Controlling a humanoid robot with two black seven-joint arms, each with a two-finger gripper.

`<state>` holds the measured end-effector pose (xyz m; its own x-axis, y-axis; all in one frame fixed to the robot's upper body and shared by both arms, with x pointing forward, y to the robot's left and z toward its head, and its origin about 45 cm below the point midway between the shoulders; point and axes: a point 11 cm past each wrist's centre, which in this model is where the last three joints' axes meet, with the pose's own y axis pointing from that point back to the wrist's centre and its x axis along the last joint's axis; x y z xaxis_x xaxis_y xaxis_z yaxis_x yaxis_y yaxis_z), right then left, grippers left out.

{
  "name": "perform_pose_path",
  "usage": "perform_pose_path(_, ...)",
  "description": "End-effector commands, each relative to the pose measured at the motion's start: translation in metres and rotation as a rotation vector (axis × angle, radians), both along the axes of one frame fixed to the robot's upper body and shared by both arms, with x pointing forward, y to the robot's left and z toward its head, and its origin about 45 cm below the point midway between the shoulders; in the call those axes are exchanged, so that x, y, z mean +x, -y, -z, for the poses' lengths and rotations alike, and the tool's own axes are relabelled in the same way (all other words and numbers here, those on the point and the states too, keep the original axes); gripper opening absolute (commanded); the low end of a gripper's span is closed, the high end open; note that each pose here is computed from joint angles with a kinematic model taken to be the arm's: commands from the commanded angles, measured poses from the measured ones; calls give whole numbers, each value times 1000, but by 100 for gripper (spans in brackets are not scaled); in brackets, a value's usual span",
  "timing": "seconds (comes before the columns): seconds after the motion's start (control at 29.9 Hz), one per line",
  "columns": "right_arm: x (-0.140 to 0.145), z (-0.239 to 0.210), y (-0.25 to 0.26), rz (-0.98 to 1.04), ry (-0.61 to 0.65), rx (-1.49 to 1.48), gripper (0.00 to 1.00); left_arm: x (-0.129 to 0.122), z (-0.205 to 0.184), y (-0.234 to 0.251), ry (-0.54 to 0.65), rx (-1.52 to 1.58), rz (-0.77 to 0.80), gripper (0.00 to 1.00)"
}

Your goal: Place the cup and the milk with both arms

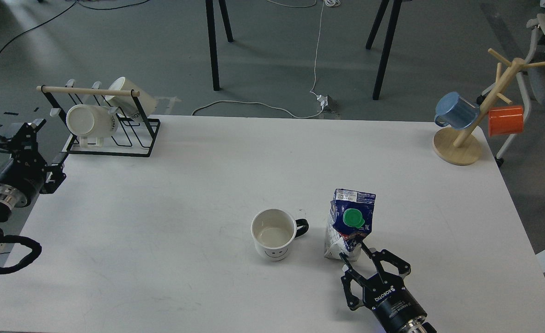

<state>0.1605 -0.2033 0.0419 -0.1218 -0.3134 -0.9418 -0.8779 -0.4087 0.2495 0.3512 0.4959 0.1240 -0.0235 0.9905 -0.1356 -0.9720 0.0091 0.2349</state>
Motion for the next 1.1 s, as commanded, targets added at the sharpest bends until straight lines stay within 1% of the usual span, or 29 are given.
perform_pose_path(0.0,0,0,0,0,0,-1,50,0,0,0,0,0,0,98)
perform_pose_path(0.07,0,0,0,0,0,2,56,0,0,0,-1,1,1,98)
perform_pose_path(0.1,0,-1,0,-1,1,1,64,0,0,0,0,0,0,98)
perform_pose_path(0.13,0,-1,0,0,1,3,76,0,0,0,0,0,0,98)
perform_pose_path(0.17,0,0,0,2,-2,2,95,0,0,0,0,0,0,98)
perform_pose_path(0.2,-1,0,0,1,-2,3,98,0,0,0,-1,1,1,98)
perform_pose_path(0.4,-3,-3,-3,-3,-1,16,99,0,-1,-1,2,3,-1,98)
perform_pose_path(0.5,-15,-5,-9,-17,-20,37,99,0,-2,-2,3,5,-3,98)
perform_pose_path(0.57,-22,-8,-3,-36,-27,30,99,1,-3,-3,4,6,-4,98)
perform_pose_path(0.7,-49,-15,21,-57,-72,0,99,0,-1,-1,1,5,0,98)
perform_pose_path(0.8,-76,-15,47,-46,-133,-48,99,-1,2,-2,-5,6,-8,98)
perform_pose_path(0.87,-87,-16,69,-46,-160,-98,99,-1,7,3,-11,-1,-8,98)
perform_pose_path(0.97,-82,-25,111,-37,-157,-201,99,-1,10,4,-16,-2,-13,98)
perform_pose_path(1.0,-75,-31,130,-25,-144,-247,99,-1,10,6,-15,-6,-11,98)
perform_pose_path(1.07,-51,-48,168,14,-86,-339,99,0,11,7,-15,-10,-10,98)
